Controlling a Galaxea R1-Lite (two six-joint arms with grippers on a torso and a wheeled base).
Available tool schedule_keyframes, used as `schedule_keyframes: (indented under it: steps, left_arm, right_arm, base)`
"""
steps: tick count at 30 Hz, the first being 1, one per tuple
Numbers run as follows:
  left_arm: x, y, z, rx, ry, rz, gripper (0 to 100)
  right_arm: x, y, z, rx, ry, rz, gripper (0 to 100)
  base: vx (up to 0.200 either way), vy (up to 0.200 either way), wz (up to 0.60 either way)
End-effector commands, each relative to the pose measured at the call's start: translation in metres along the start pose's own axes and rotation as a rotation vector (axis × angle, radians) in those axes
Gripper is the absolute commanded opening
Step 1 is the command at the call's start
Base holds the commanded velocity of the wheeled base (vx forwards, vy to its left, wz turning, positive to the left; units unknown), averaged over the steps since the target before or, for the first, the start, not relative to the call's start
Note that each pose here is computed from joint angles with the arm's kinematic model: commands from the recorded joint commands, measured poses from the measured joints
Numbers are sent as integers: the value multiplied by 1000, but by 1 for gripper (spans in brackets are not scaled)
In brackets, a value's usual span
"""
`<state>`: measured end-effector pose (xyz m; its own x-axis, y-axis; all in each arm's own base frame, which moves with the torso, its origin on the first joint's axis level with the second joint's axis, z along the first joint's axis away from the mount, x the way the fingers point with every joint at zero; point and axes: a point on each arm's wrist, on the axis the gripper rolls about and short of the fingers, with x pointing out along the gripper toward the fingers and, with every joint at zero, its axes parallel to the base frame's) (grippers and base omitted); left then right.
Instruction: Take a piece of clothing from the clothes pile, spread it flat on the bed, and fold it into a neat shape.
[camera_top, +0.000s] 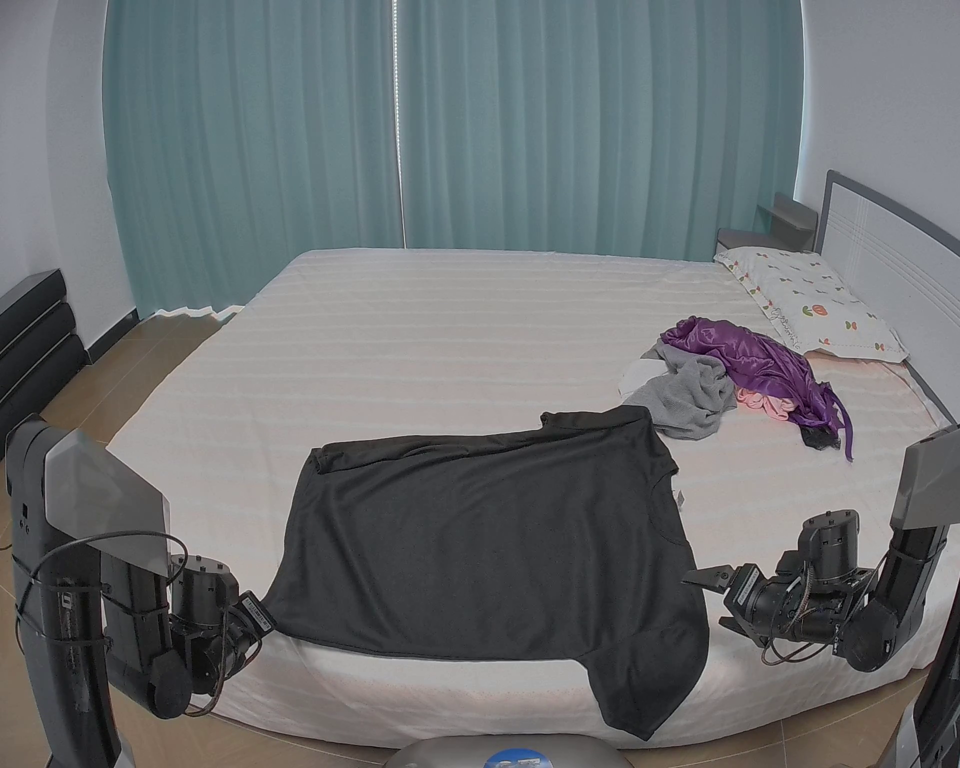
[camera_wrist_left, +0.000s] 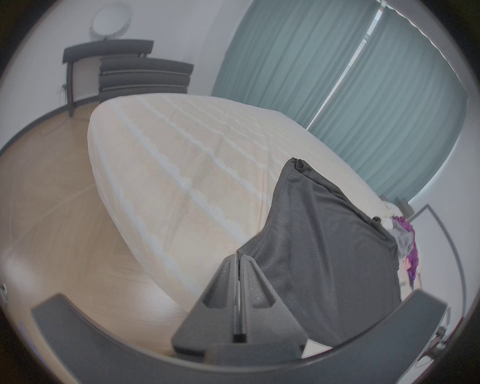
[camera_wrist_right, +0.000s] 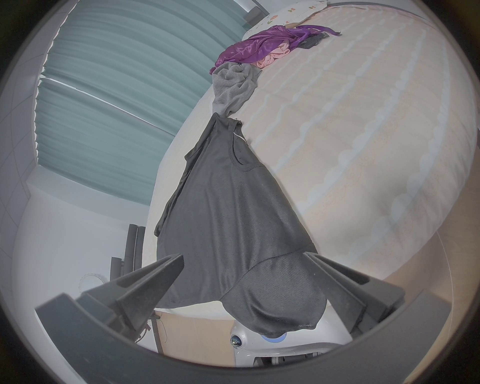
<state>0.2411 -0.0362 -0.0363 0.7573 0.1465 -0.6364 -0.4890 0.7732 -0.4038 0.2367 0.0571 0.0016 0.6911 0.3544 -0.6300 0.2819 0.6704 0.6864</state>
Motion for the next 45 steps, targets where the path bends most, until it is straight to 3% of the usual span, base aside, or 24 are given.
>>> schedule_keyframes:
  steps: [1, 7, 12, 19, 32, 33, 45]
  left_arm:
    - [-15, 4, 0, 58, -3, 27, 0]
    - [-26, 4, -19, 139, 65, 28, 0]
    - [-18, 9, -25, 166, 70, 79, 0]
    - [-13, 10, -23, 159, 62, 83, 0]
    - [-9, 12, -16, 138, 37, 88, 0]
    - [-9, 12, -16, 138, 37, 88, 0]
    - [-6, 13, -18, 138, 49, 88, 0]
  right_arm:
    - [0, -1, -1, -3, 2, -6, 100]
    - [2, -6, -3, -10, 11, -34, 100]
    - [9, -17, -4, -24, 26, -76, 100]
    - [19, -36, -3, -80, 48, -142, 100]
    - [43, -38, 3, -111, -8, -92, 100]
    - [46, -38, 4, -120, -16, -97, 0]
    - [36, -47, 5, -143, -24, -147, 0]
  base:
    - [0, 0, 0]
    - [0, 0, 0]
    - [0, 0, 0]
    - [0, 0, 0]
    - [0, 0, 0]
    - [0, 0, 0]
    - [0, 0, 0]
